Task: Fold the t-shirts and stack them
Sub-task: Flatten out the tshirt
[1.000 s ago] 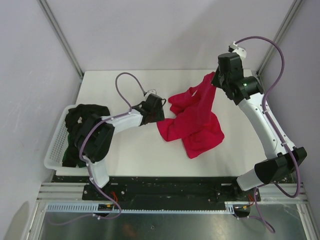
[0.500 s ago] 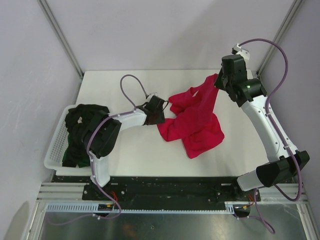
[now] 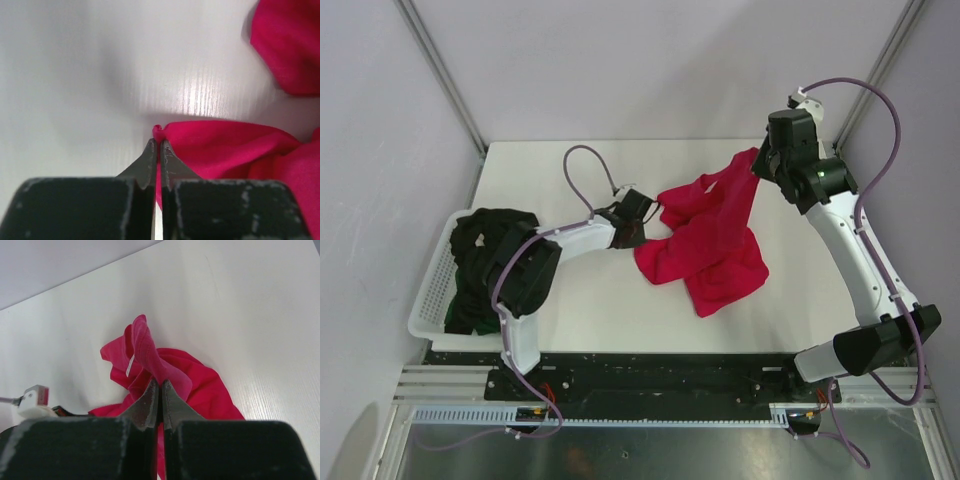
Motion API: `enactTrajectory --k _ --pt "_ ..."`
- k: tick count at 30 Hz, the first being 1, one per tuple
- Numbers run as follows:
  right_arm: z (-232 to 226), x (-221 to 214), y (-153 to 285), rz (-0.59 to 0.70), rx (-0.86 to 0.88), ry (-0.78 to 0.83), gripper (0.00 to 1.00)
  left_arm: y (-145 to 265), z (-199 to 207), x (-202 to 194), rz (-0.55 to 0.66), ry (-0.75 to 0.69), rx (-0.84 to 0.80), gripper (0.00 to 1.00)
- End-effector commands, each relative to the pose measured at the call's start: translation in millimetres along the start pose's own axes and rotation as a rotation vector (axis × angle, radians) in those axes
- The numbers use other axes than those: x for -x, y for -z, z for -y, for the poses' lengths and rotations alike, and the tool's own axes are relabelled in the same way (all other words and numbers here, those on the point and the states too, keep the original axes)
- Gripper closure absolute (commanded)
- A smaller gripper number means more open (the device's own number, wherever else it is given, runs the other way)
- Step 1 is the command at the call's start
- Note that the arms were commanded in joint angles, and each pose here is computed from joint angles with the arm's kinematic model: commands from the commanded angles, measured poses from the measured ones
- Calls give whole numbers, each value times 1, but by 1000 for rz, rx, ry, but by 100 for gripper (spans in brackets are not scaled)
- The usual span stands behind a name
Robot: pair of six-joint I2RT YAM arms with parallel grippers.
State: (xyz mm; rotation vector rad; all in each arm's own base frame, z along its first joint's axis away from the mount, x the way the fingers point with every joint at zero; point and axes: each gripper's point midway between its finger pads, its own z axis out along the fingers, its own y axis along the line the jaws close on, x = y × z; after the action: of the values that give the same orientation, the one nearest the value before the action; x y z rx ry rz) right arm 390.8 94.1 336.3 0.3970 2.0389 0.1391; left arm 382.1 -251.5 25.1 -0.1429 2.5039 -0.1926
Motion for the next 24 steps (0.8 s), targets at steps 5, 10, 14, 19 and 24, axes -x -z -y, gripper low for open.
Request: enactTrajectory --k 5,10,14,19,24 --pt "13 66 41 145 29 -98 100 153 -20 123 374 99 -61 100" --pt "25 92 85 224 59 -171 100 272 -44 158 597 168 -152 100" --pt "30 110 125 297 96 -224 100 342 -60 169 717 202 -212 100" --pt "36 110 150 338 128 -274 100 378 -77 165 775 232 -236 100" --pt "34 87 121 286 117 -272 100 351 -83 151 724 237 -193 100"
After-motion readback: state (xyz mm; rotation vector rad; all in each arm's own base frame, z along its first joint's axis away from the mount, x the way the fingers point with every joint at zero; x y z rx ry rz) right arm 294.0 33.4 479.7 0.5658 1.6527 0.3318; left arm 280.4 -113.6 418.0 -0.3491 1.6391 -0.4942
